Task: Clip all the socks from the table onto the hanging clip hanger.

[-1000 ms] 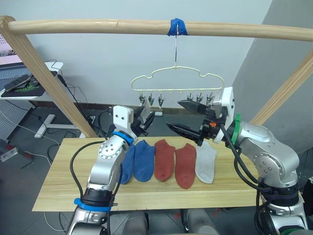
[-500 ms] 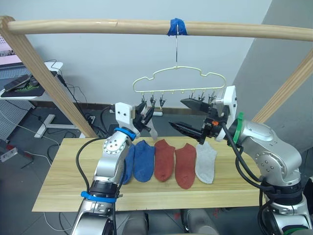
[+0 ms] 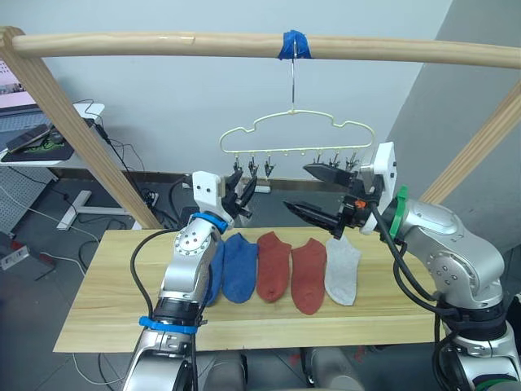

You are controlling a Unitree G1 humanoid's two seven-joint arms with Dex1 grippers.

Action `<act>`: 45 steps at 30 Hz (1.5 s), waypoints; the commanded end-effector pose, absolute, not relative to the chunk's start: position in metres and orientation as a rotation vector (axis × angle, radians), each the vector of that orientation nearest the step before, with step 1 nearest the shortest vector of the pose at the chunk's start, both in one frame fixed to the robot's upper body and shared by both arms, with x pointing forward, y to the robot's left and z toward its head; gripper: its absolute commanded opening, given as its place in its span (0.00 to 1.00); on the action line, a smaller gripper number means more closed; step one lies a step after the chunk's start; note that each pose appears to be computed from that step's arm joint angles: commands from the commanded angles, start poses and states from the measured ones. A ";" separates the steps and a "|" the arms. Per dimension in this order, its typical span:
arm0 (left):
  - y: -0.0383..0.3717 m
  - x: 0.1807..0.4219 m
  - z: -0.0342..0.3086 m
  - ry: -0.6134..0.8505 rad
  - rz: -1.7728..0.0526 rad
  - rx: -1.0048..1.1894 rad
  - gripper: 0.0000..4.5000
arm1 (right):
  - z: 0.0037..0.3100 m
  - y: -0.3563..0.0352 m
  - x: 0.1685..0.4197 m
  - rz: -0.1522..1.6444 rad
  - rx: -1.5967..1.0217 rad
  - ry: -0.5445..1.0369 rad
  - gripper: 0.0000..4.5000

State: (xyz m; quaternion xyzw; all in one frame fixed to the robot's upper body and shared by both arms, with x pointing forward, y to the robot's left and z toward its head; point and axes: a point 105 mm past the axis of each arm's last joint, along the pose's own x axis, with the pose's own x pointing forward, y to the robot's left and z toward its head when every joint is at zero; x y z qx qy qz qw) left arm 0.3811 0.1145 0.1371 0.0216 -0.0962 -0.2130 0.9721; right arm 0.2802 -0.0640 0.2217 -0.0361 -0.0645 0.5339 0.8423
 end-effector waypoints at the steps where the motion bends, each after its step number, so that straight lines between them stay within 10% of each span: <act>1: 0.113 0.386 0.152 -0.257 -0.424 0.052 0.40 | 0.233 -0.064 0.276 1.140 -0.102 -0.192 1.00; 45: 0.117 0.412 0.158 -0.320 -0.345 0.106 0.40 | 0.245 -0.061 0.272 1.139 -0.102 -0.208 1.00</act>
